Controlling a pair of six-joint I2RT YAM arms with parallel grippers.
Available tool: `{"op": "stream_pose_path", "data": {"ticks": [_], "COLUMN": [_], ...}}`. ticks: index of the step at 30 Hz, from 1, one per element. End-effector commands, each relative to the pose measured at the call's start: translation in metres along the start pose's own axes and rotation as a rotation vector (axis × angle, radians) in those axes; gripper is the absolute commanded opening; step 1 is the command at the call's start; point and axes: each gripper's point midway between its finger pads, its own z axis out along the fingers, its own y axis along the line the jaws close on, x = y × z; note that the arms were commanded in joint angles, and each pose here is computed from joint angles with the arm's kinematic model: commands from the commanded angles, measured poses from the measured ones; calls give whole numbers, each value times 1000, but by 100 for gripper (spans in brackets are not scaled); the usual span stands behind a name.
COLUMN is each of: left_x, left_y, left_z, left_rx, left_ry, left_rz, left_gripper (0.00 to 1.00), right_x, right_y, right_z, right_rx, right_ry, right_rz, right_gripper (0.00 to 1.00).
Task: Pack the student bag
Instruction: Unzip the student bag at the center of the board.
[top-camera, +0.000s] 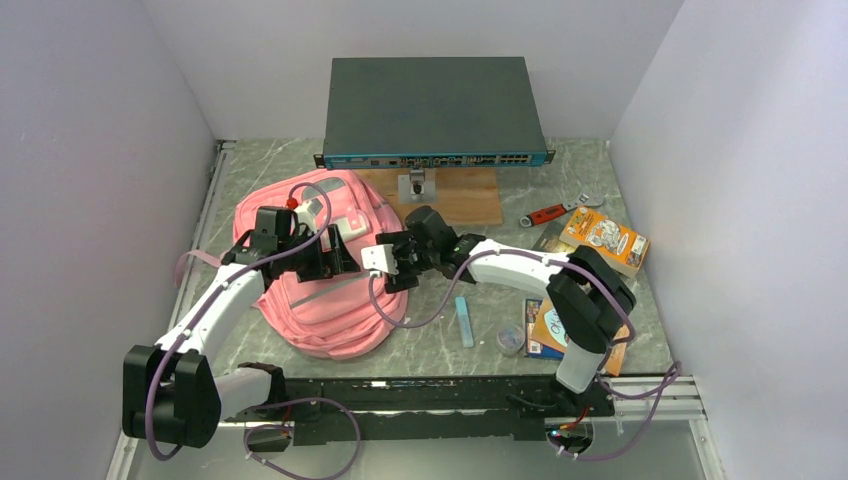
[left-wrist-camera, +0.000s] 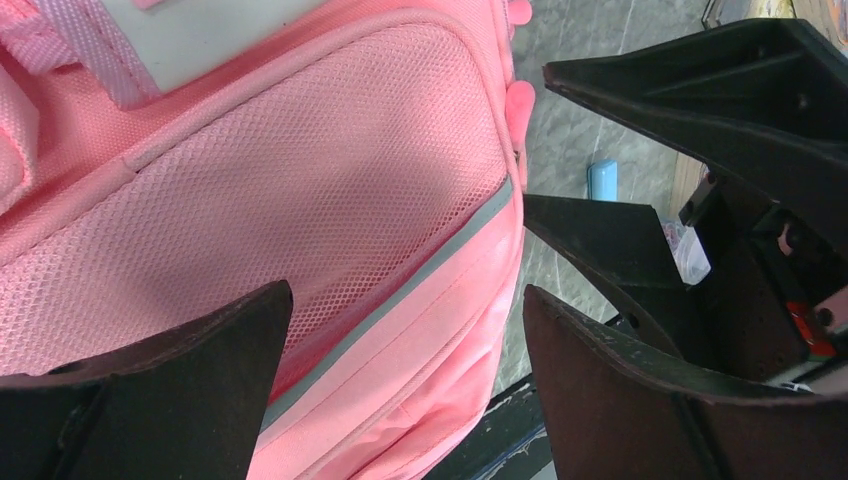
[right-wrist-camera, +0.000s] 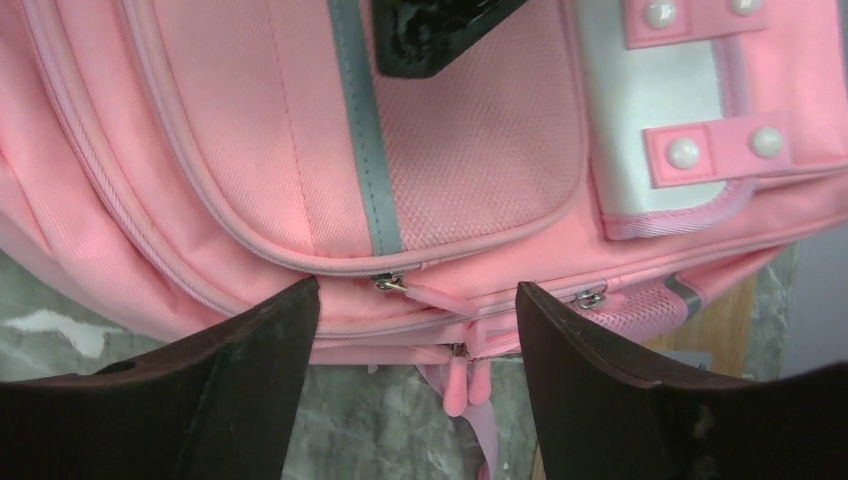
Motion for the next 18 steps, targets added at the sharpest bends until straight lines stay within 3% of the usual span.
{"op": "stream_pose_path", "data": {"ticks": [1, 8, 18], "left_x": [-6, -4, -4], "left_y": [-11, -12, -13], "left_z": [-4, -1, -3], "left_rx": [44, 58, 58], "left_ry": [-14, 0, -6], "left_rz": [42, 32, 36], "left_gripper": [90, 90, 90], "right_x": [14, 30, 42], "right_y": [8, 3, 11], "right_z": [0, -1, 11], "right_rx": [-124, -102, -162], "right_ry": [71, 147, 206], "right_rz": [-85, -147, -221], "right_gripper": [71, 67, 50]}}
